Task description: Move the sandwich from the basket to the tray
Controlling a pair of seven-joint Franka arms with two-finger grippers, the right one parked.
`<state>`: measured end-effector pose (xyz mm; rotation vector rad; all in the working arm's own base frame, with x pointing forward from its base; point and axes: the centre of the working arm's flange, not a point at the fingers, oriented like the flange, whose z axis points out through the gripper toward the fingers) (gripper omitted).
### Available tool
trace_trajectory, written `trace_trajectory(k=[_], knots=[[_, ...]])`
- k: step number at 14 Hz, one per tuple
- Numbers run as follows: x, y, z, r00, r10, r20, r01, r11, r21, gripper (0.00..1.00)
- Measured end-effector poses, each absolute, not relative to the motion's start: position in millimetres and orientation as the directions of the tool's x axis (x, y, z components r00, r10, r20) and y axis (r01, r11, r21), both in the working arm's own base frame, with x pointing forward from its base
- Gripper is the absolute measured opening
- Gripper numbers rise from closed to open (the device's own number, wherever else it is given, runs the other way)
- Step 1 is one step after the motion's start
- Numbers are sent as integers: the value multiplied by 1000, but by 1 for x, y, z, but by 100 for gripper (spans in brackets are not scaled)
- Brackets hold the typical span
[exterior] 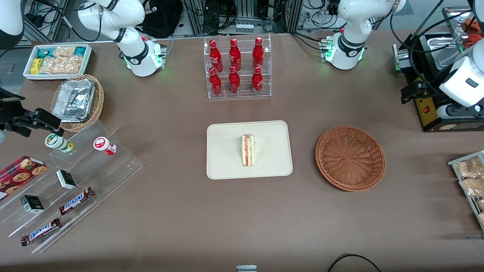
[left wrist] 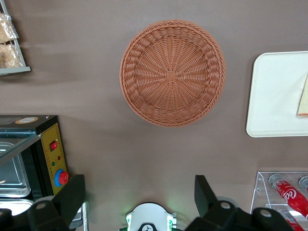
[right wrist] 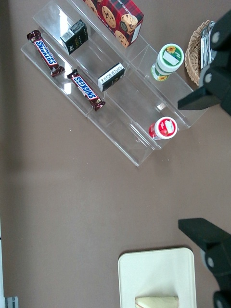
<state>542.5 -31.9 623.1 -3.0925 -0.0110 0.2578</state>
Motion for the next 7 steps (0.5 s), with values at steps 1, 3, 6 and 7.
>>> trace_trajectory(k=[1,3,6,7], knots=[[543,-29,623,986,16,-165,10,-999,-39,100],[543,-26,623,986,22,-165,16,-999,-39,100],[543,-26,624,986,22,-164,16,-999,-38,100],[544,-26,624,987,22,-160,16,-999,-38,100]])
